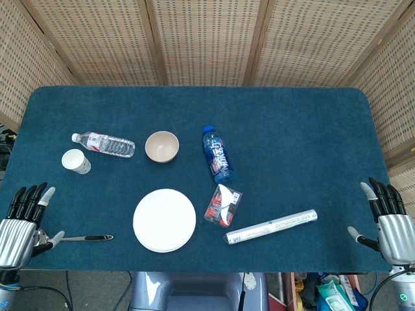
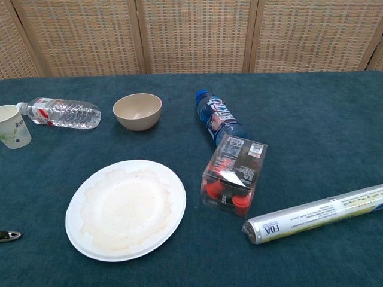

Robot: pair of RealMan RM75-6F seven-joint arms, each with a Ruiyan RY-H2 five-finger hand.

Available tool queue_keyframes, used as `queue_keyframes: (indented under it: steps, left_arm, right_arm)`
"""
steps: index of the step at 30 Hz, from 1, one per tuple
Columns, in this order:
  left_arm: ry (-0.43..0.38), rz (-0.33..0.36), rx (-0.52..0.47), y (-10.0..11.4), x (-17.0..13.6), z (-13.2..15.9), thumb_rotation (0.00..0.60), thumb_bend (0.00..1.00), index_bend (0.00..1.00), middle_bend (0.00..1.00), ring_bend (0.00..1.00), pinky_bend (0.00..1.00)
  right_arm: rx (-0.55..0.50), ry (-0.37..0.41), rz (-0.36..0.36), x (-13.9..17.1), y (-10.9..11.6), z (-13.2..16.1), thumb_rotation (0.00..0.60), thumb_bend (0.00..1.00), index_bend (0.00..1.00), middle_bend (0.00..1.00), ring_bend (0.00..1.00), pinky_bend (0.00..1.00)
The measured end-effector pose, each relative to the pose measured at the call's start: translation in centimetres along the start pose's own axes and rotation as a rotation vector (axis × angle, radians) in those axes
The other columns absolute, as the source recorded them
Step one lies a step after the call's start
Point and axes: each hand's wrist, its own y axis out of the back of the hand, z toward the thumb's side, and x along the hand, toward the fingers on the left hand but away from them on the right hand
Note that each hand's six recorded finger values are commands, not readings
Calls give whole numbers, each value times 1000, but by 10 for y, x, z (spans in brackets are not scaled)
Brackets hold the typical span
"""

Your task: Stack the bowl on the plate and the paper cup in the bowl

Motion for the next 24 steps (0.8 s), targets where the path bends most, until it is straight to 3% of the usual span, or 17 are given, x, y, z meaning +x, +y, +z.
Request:
queue_keyframes:
  steps: [24]
  left_arm:
    - [-5, -4, -4, 0, 0, 0, 600, 0, 0, 0, 0, 0]
  right_arm:
    - [3, -4, -2, 0, 1, 0, 600, 142, 9, 0, 0, 0]
